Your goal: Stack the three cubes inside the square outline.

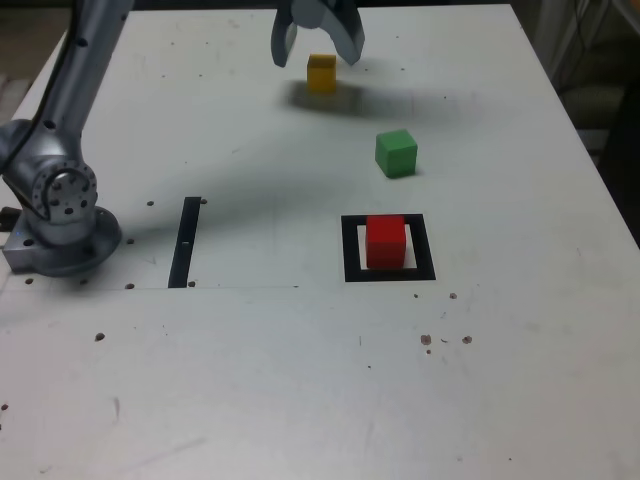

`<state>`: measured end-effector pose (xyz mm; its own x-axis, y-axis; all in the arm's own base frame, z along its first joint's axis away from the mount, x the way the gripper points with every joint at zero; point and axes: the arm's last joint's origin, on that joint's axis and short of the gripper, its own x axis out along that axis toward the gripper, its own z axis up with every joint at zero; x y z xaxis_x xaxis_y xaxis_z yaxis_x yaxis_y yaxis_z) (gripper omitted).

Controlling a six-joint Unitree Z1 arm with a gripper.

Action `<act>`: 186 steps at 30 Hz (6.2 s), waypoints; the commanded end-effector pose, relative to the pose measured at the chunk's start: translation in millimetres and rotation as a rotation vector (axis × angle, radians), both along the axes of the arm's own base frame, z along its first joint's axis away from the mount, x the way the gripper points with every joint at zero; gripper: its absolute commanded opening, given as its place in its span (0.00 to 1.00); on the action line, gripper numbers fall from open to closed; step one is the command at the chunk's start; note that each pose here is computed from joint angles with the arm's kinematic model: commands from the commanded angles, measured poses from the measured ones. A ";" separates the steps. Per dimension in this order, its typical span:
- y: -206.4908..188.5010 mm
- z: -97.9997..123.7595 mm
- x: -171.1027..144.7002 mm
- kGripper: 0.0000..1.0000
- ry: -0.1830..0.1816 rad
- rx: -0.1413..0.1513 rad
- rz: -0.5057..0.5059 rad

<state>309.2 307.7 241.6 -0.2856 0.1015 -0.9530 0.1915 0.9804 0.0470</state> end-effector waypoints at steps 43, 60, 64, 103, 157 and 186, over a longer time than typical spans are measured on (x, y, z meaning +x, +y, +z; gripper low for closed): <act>12.8 -22.7 22.5 0.33 0.015 -0.024 -0.018; -43.3 11.3 26.7 0.33 0.000 -0.010 -0.028; -69.1 21.8 27.5 0.33 0.006 -0.002 -0.027; -278.6 74.7 15.9 0.33 -0.097 -0.005 -0.026; -341.8 19.0 80.5 0.33 0.014 -0.101 0.019; -329.7 23.0 74.1 1.00 -0.017 -0.099 0.014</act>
<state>388.4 -23.9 255.9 -0.2916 -0.0019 -0.9565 0.1770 0.9826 -0.0559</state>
